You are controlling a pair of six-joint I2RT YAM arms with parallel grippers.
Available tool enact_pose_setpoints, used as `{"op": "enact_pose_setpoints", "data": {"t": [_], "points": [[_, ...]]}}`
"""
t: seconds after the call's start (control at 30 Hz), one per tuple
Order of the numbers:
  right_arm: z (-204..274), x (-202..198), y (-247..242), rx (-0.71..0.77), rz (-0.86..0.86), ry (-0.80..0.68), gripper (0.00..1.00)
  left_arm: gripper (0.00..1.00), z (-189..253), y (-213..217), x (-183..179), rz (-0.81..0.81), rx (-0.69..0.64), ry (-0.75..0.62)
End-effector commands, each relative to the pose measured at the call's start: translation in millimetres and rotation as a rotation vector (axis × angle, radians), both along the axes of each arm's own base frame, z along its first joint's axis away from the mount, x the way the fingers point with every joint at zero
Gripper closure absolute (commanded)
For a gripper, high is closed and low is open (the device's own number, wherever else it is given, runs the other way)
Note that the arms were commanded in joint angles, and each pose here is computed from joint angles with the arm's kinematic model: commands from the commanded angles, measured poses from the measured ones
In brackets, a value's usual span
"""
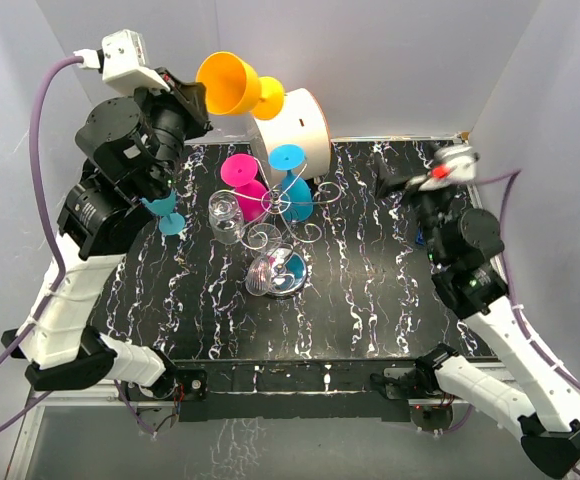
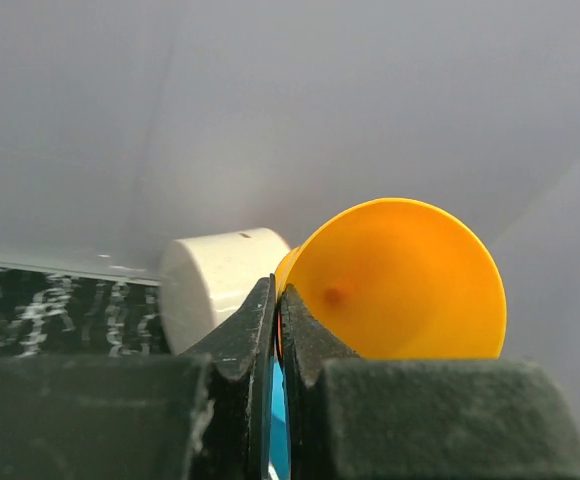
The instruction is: Take the wine glass off the wine glass rack
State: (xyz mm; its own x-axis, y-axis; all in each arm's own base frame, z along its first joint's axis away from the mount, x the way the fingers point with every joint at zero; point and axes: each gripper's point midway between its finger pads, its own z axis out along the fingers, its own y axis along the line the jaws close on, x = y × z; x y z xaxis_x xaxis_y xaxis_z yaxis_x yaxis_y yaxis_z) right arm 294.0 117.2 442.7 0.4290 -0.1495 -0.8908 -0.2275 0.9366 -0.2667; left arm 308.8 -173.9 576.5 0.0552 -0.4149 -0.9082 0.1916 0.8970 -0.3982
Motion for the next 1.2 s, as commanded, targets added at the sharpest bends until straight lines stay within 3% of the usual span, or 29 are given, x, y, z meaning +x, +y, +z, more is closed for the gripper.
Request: {"op": "enact_pose_setpoints", "data": {"t": [0.0,0.1,0.17,0.37,0.5,0.63,0.83,1.03,1.17], "points": [[16,19,-78,0.678,-0.411,0.191,0.02,1.0,16,61,-14,0.234,0.075,-0.054],[-4,42,-58,0.469,-0.429,0.321,0.02,1.0,8,78,-16,0.318,0.15,-0.022],[-13,51,-50,0.411,-0.429,0.377,0.02,1.0,3,88,-18,0.362,0.173,-0.007],[-22,60,-25,0.382,-0.324,0.442,0.02,1.0,4,90,-4,0.455,0.326,-0.025],[-31,68,-26,0.38,-0.353,0.449,0.02,1.0,-9,83,23,0.536,0.433,0.009],[-34,83,-34,0.363,-0.433,0.468,0.02,1.0,-32,111,67,0.532,0.346,0.074],[-35,93,-28,0.36,-0.408,0.471,0.02,1.0,-84,171,133,0.504,0.252,0.241],[-39,94,-23,0.36,-0.38,0.487,0.02,1.0,-145,268,160,0.588,0.079,0.415],[-33,92,-26,0.366,-0.381,0.476,0.02,1.0,-204,301,167,0.593,0.034,0.556]]}}
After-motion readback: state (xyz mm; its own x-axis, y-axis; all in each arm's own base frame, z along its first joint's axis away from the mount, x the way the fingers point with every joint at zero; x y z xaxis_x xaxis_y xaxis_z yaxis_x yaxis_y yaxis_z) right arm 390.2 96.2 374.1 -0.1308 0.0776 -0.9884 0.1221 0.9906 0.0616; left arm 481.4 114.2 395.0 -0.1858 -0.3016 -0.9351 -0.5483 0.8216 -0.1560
